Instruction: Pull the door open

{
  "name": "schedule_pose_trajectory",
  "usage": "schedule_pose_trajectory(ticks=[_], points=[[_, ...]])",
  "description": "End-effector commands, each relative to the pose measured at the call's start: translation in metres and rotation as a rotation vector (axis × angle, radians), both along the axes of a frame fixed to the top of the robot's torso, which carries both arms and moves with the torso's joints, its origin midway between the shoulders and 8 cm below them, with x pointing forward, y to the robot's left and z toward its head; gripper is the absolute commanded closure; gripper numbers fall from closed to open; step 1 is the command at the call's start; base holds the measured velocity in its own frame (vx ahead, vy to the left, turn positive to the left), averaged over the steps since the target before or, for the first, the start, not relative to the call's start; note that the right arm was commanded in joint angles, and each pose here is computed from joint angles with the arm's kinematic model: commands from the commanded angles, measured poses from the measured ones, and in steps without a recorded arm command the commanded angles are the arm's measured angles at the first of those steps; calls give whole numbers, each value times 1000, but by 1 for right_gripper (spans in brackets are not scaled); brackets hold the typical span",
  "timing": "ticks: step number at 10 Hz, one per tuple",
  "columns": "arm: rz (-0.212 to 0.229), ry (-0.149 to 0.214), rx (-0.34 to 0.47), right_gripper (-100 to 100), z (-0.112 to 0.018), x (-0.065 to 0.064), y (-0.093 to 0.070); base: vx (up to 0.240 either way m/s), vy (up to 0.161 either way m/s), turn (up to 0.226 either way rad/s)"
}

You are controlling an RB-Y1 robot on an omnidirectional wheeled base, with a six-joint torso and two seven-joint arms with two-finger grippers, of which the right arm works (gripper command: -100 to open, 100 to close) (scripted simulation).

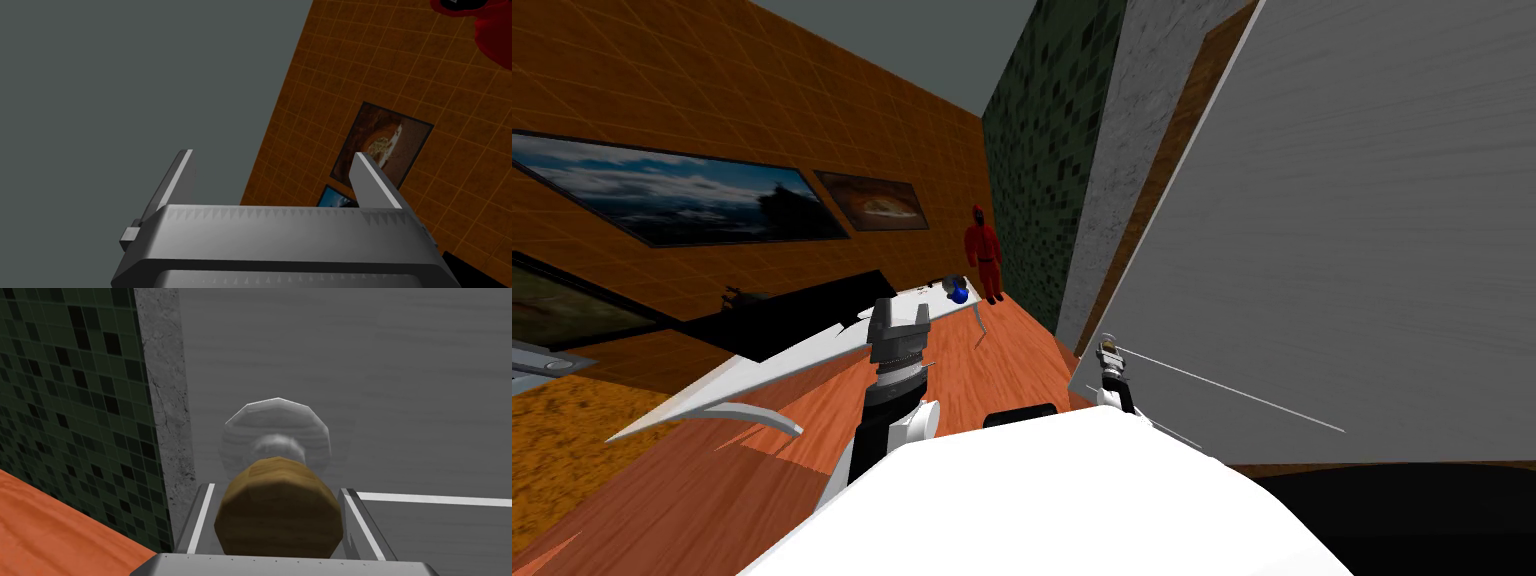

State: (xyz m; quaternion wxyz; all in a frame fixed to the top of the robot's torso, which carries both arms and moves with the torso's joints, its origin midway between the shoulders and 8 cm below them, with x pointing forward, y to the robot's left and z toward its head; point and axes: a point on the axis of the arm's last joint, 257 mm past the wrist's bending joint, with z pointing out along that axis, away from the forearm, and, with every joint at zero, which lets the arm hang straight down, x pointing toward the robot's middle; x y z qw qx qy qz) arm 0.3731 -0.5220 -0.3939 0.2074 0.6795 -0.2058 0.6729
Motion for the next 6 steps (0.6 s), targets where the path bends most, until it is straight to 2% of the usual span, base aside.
schedule_pose_trajectory(ticks=[1,6], points=[[22,-2,-1,100,0,4,6,-150,11,52],[104,-7,-1,100,2,16,30,-221,-3,63]])
